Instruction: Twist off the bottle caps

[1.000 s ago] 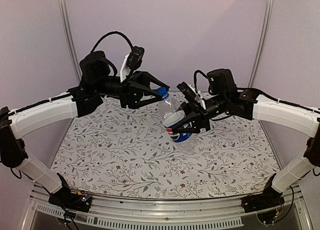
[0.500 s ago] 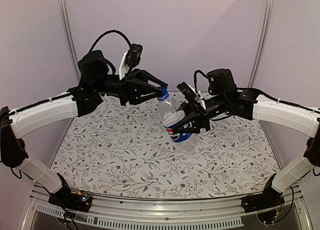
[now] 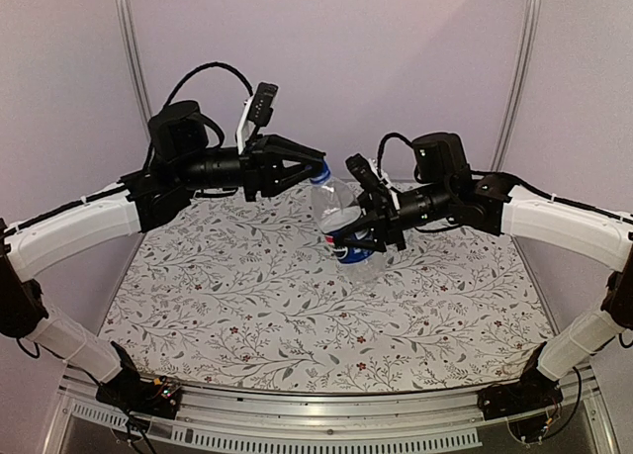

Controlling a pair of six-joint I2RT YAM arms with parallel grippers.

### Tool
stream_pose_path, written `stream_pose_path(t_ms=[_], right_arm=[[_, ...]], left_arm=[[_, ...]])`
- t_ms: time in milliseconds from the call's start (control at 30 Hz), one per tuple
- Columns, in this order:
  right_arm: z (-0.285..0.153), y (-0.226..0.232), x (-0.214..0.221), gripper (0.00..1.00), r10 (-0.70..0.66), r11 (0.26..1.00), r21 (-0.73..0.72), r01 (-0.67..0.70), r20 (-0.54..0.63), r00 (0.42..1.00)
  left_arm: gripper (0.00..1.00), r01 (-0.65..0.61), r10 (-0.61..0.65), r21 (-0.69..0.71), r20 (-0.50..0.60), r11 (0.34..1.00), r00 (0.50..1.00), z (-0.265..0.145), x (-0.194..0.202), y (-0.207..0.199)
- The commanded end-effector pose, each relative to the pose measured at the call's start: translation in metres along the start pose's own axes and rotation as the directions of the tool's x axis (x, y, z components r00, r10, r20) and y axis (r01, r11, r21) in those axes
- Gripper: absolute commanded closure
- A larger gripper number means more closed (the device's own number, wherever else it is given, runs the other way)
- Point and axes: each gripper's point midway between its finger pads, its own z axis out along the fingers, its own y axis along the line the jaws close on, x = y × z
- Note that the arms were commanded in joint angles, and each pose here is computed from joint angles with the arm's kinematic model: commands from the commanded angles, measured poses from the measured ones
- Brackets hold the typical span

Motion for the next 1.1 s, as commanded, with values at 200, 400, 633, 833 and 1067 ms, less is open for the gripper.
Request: stream_pose_path(t_ms=[200, 400, 633, 833, 1067], right_arm=[[-0.006, -0.043, 0.001, 0.61, 0.056, 0.970, 0.237, -0.047, -0.028, 0.998], [-0.003, -0.037, 0.005, 0.61, 0.055, 0.977, 0.208, -0.047, -0.032, 0.998], [-0.003, -0.025, 0.003, 0.61, 0.038, 0.989, 0.145, -0.035, -0.021, 0.999], [-0.001, -0.010, 0.003, 0.61, 0.024, 0.998, 0.057, -0.023, -0.013, 1.000], [-0.002, 0.020, -0.004, 0.60, -0.004, 0.993, -0.115, 0.006, 0.023, 1.000]], left_arm=[[0.89, 0.158, -0.118, -0.568, 0.107, 0.807, 0.987, -0.015, -0.003, 0.056], [0.77, 0.157, -0.116, -0.557, 0.108, 0.815, 0.987, -0.013, -0.005, 0.052], [0.43, 0.091, -0.044, -0.476, 0.110, 0.875, 0.993, -0.011, -0.026, 0.035], [0.18, 0.040, -0.009, -0.392, 0.082, 0.919, 0.997, -0.011, -0.032, 0.026], [0.14, -0.036, 0.037, -0.043, 0.021, 0.998, 0.999, -0.010, -0.020, -0.015]])
